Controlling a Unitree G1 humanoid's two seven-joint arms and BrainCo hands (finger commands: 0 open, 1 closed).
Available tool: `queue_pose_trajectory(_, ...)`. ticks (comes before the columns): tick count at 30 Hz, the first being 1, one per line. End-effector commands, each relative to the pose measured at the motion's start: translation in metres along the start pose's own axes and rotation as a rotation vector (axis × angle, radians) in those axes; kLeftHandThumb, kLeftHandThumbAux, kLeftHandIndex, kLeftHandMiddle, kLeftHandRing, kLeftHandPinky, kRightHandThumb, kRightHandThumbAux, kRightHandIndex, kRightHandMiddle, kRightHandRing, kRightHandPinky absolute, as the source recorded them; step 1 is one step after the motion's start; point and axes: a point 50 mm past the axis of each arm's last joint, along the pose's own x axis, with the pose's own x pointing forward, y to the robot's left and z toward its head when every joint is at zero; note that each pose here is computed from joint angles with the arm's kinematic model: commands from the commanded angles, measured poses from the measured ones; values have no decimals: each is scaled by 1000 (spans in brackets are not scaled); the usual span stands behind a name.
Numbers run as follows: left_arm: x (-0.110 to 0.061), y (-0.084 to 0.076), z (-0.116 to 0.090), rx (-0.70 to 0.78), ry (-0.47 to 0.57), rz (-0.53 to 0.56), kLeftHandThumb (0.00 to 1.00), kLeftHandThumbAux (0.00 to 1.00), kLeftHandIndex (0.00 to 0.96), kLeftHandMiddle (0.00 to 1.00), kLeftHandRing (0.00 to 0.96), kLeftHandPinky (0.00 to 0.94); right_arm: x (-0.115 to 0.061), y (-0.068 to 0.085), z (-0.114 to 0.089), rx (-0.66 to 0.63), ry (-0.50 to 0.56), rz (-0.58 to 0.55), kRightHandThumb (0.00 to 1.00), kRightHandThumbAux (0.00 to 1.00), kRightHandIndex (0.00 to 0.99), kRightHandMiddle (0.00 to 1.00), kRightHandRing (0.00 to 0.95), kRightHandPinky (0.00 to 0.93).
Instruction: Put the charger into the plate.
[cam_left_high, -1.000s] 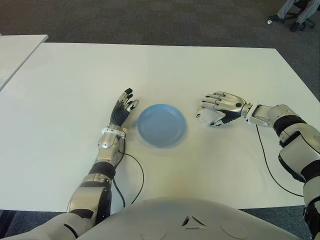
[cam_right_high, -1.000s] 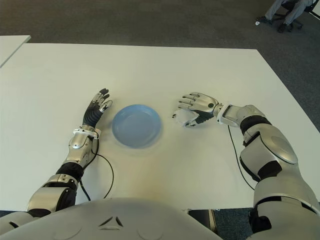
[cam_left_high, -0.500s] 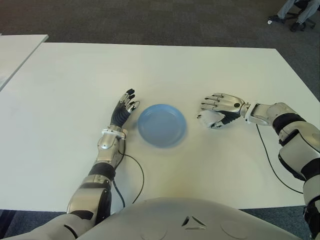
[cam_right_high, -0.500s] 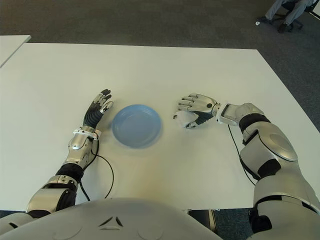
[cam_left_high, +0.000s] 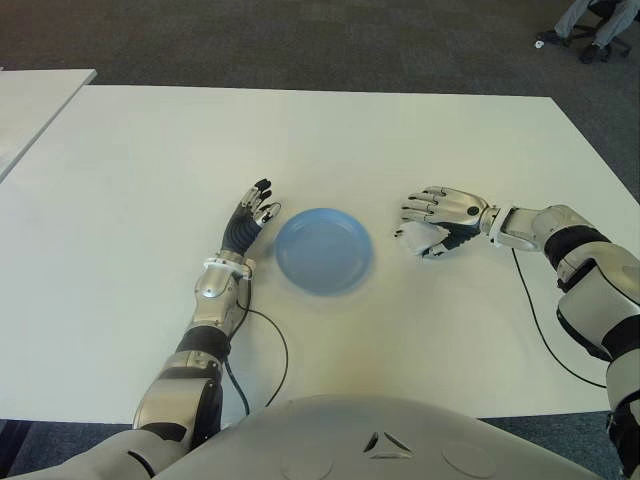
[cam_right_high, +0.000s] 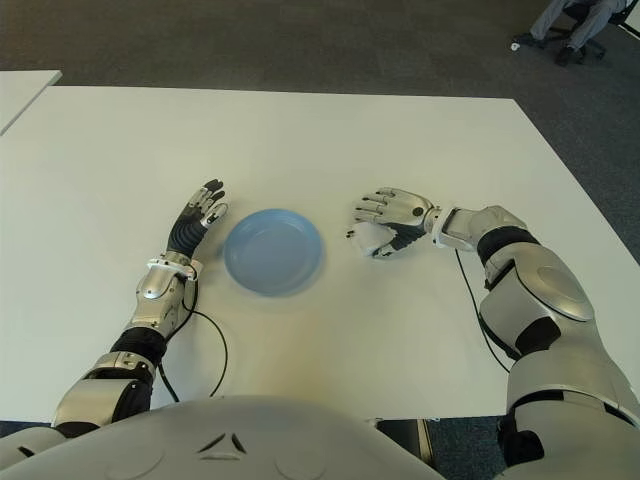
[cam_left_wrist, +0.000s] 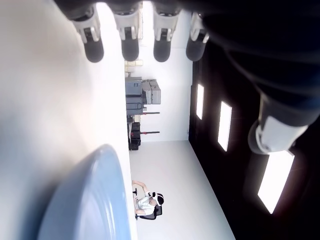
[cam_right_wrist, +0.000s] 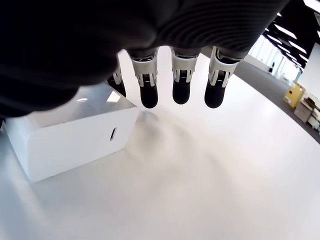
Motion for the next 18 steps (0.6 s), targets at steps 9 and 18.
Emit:
queue_pose_trajectory(9,-9,-2,-11,-14,56,-12,0,489,0,70,76,60,3,8,11,-34,-28,-17,212,204,0,1,7,35)
queue_pose_trajectory(18,-9,-1,-11,-13,46,3,0,490,0,89,96,75,1,5,13,-158,5,-262,590,629,360,590,575,609)
